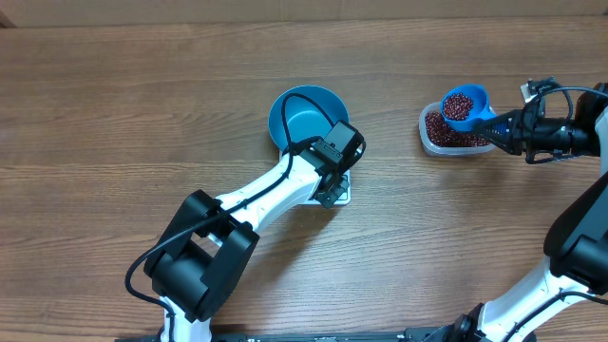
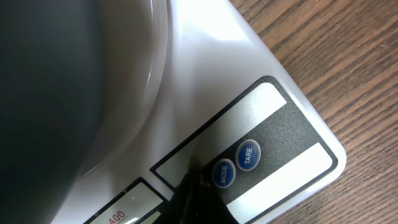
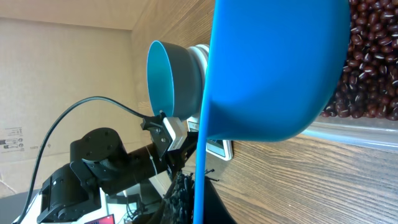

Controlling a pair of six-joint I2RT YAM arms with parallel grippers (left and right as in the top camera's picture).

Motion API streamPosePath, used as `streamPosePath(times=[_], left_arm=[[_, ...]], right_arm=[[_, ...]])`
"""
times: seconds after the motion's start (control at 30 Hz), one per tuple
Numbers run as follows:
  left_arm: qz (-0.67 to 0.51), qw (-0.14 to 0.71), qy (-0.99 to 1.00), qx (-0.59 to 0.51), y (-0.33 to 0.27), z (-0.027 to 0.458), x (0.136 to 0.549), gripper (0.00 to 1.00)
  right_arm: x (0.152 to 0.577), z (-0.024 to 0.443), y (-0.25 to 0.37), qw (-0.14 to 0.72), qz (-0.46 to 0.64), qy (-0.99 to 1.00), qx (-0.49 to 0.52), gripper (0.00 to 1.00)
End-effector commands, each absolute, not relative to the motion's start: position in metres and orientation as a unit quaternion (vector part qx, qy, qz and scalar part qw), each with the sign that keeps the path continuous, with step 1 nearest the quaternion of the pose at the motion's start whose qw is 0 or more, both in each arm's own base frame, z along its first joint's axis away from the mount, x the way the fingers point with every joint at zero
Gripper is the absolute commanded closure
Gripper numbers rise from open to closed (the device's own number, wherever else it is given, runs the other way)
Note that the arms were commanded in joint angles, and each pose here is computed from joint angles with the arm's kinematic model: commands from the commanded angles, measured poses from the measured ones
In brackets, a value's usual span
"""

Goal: Scoop item into bowl and weigh 150g on scale

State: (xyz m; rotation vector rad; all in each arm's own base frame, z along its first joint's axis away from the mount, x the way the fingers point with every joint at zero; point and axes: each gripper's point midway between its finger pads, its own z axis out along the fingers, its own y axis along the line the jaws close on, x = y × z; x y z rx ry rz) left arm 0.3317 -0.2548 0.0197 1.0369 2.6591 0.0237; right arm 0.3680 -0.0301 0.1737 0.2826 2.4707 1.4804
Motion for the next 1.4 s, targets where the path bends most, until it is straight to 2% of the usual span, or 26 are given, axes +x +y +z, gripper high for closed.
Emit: streamPosePath(times=[0.0, 1.37], left_arm=[[0.018, 0.14, 0.922, 0.361, -0.247, 0.018, 0.33, 0.96], [0.014, 0.136, 0.922, 0.362, -0.245, 0.007, 0.324, 0.96]], right_arm=[[0.369, 0.174, -0.03, 0.126, 0.514, 0.843, 0.098, 0.96], [0.369, 0.174, -0.03, 0.126, 0.514, 0.843, 0.098, 0.96]])
